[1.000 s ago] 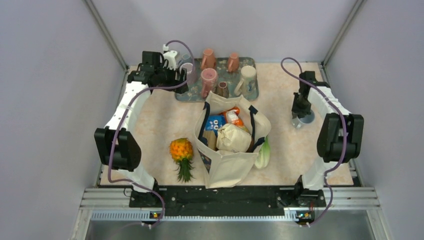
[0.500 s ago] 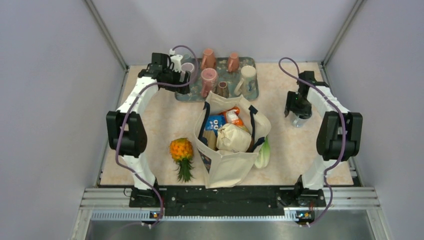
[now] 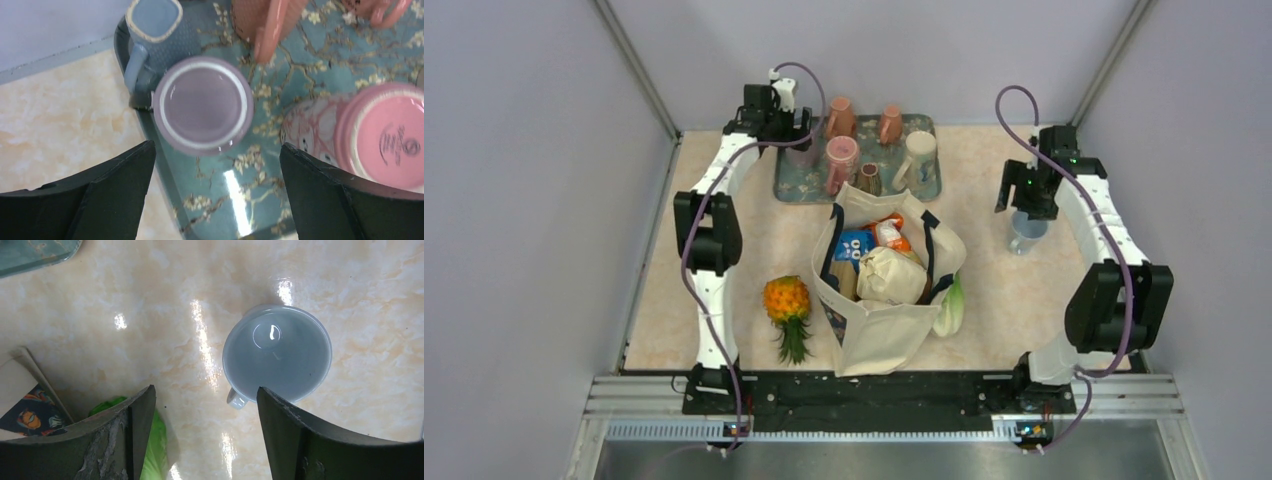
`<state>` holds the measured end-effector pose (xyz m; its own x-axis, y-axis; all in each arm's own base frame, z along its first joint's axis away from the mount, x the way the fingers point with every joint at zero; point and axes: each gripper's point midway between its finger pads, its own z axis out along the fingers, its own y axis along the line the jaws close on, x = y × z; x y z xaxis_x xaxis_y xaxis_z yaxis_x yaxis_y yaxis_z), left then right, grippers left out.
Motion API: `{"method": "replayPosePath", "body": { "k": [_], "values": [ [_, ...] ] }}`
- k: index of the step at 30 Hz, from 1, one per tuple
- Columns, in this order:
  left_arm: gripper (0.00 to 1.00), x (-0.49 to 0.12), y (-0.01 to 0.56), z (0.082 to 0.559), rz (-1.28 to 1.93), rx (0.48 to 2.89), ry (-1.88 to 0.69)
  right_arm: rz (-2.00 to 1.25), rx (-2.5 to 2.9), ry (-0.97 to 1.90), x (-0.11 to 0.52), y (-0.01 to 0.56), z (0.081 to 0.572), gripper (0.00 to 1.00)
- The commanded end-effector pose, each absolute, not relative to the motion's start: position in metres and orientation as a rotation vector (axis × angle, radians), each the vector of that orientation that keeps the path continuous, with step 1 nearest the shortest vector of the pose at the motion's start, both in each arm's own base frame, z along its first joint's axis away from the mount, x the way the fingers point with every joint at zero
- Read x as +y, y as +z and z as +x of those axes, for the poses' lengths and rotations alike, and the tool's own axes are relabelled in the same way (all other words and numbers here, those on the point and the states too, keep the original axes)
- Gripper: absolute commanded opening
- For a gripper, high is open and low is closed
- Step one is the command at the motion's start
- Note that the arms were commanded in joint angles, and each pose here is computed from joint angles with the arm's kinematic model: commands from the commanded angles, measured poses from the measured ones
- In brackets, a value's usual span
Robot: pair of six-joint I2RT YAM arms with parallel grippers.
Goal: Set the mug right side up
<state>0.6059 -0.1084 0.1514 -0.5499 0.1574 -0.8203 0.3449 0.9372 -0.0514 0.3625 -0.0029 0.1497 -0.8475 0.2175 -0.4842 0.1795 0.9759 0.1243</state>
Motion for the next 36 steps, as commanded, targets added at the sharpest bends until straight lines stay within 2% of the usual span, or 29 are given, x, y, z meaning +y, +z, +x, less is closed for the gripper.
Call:
{"method": "replayPosePath", "body": {
  "k": [1, 15, 18, 20, 22, 23, 24, 25, 28, 36],
  "values": [
    [0.99, -0.109, 0.161, 0.641, 0.216, 2.081, -0.280, 0.294, 2.515, 0.102, -0.006, 0.186, 0.362, 0.74],
    [0.99, -0.109, 0.126, 0.675, 0.239, 2.052, -0.242, 0.303, 2.511, 0.133, -0.002, 0.191, 0.349, 0.74],
    [0.95, -0.108, 0.122, 0.676, 0.252, 2.052, -0.235, 0.302, 2.512, 0.132, -0.001, 0.190, 0.348, 0.74],
    [0.87, -0.108, 0.123, 0.676, 0.255, 2.048, -0.230, 0.300, 2.509, 0.134, -0.001, 0.191, 0.347, 0.74],
    [0.72, -0.108, 0.123, 0.674, 0.257, 2.049, -0.229, 0.296, 2.507, 0.138, -0.001, 0.192, 0.346, 0.74],
    [0.58, -0.107, 0.124, 0.673, 0.257, 2.048, -0.227, 0.294, 2.505, 0.140, 0.000, 0.193, 0.345, 0.74],
    [0.39, -0.105, 0.123, 0.670, 0.254, 2.053, -0.222, 0.292, 2.506, 0.142, 0.000, 0.193, 0.344, 0.74],
    [0.27, -0.104, 0.123, 0.667, 0.254, 2.053, -0.218, 0.291, 2.504, 0.144, 0.000, 0.193, 0.343, 0.74],
    [0.01, -0.103, 0.123, 0.655, 0.291, 2.063, -0.216, 0.283, 2.509, 0.142, 0.000, 0.191, 0.340, 0.74],
    [0.00, -0.099, 0.128, 0.605, 0.335, 2.131, -0.286, 0.272, 2.500, 0.158, 0.003, 0.192, 0.335, 0.74]
  ]
}}
